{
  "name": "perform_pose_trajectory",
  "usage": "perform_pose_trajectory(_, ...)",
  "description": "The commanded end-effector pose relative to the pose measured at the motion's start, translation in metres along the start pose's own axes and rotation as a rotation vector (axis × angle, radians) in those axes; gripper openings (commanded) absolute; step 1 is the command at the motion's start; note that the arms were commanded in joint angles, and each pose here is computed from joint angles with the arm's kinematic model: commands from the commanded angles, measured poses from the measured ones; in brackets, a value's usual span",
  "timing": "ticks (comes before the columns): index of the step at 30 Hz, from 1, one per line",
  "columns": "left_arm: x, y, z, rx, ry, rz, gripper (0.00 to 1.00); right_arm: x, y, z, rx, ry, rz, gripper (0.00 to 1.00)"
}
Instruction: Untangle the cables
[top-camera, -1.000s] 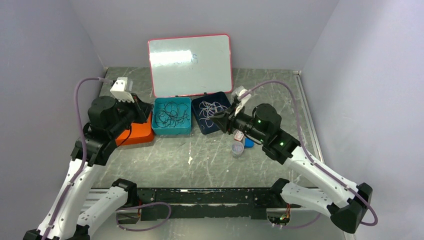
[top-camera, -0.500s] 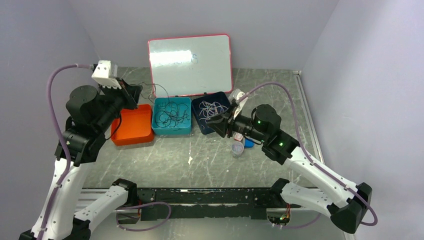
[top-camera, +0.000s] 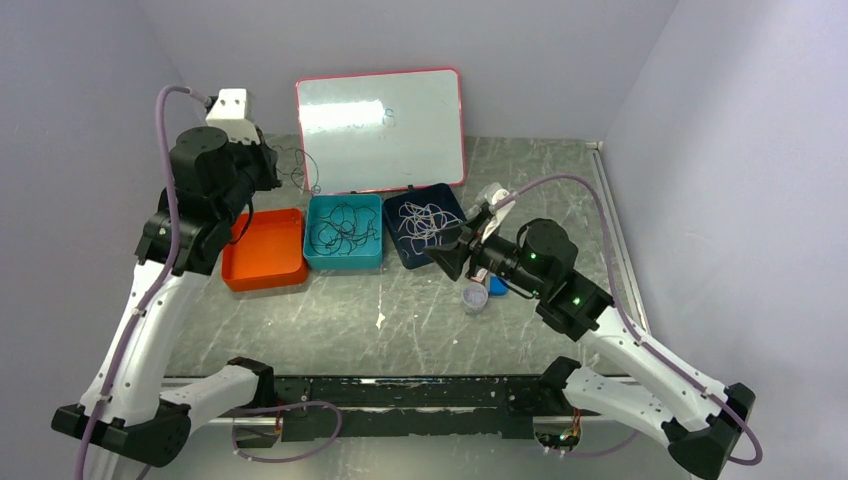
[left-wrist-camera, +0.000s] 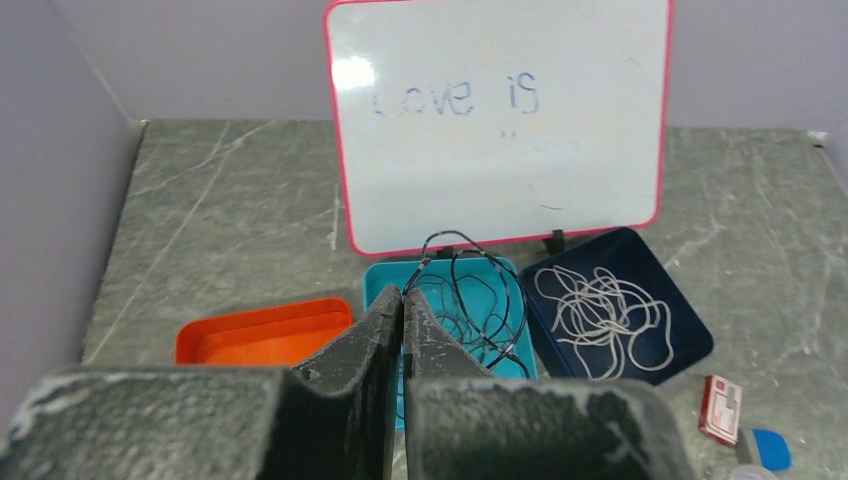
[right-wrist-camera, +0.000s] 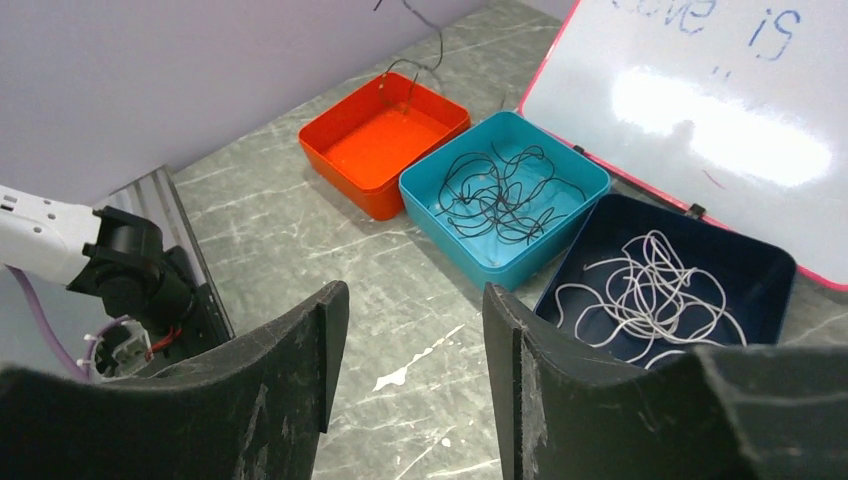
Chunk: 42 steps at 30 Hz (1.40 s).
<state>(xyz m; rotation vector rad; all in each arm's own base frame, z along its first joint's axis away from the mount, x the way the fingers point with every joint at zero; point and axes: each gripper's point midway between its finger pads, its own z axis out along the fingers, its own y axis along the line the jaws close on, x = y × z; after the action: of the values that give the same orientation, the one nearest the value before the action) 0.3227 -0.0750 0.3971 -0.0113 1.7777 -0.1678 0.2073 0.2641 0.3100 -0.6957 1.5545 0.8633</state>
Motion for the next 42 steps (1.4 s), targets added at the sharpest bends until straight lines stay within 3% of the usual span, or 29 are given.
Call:
perform_pose_trajectory(1,-0.017,0.025,-0.004,-0.128,-0.031,0.029,0.07,0.005,-0.008,-0.006,0.046,0.013,0.000,0.56)
perform_pose_trajectory(24,0.044,0.108,0.012,-0.359,0.124,0.021,0.07,0.012,-0.001,-0.002,0.012,-0.005,0.064,0.63)
perform_pose_trajectory(42,0.107,0.147,0.026,-0.423,0.268,0.036,0.07,0.022,-0.002,0.002,0.008,0.026,0.067,0.63)
